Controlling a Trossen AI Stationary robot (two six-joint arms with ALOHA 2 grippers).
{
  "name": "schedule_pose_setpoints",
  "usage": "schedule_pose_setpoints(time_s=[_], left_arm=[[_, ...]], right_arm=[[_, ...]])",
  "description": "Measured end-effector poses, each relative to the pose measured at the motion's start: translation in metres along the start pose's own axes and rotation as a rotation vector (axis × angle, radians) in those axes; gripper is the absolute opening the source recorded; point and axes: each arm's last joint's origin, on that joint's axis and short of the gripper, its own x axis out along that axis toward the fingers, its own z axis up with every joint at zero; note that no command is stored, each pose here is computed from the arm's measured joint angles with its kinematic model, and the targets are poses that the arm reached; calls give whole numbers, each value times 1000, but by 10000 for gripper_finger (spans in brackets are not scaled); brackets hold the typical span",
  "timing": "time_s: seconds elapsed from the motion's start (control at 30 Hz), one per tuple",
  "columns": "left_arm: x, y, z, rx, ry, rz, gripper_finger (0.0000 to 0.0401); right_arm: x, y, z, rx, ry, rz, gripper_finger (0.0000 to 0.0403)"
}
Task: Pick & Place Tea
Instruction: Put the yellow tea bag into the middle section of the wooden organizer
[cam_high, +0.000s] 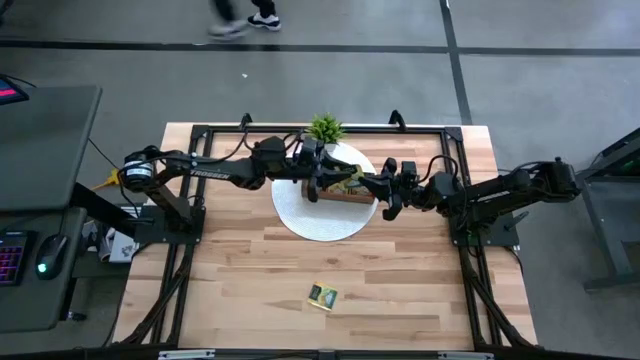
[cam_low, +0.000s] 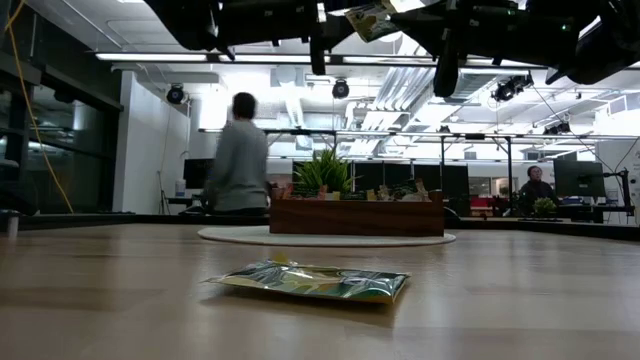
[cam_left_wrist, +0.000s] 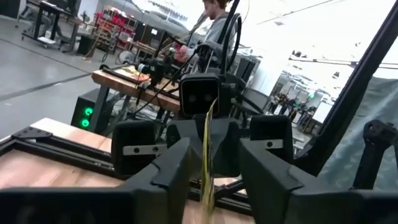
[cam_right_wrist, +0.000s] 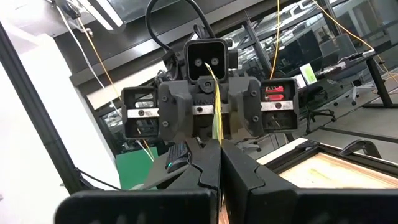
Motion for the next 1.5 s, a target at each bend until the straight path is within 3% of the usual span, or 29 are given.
schedule_pose_setpoints(time_s=[0.33, 0.83, 1.1, 1.3, 1.5], left_arm=[[0, 2, -3, 21, 21, 33, 7], [0, 2, -3, 42, 18, 47, 1], [0, 3, -5, 54, 43, 48, 0], [-1, 7, -15, 85, 142, 84, 0], [-3, 10, -23, 121, 235, 97, 0]], right_arm=[[0, 0, 0, 0, 0, 0, 0], [0, 1, 0, -24, 9, 20, 5], [0, 1, -1, -36, 18, 41, 82], [-2, 0, 4, -84, -14, -44, 143], [-11, 2, 18, -159, -13, -176, 167]])
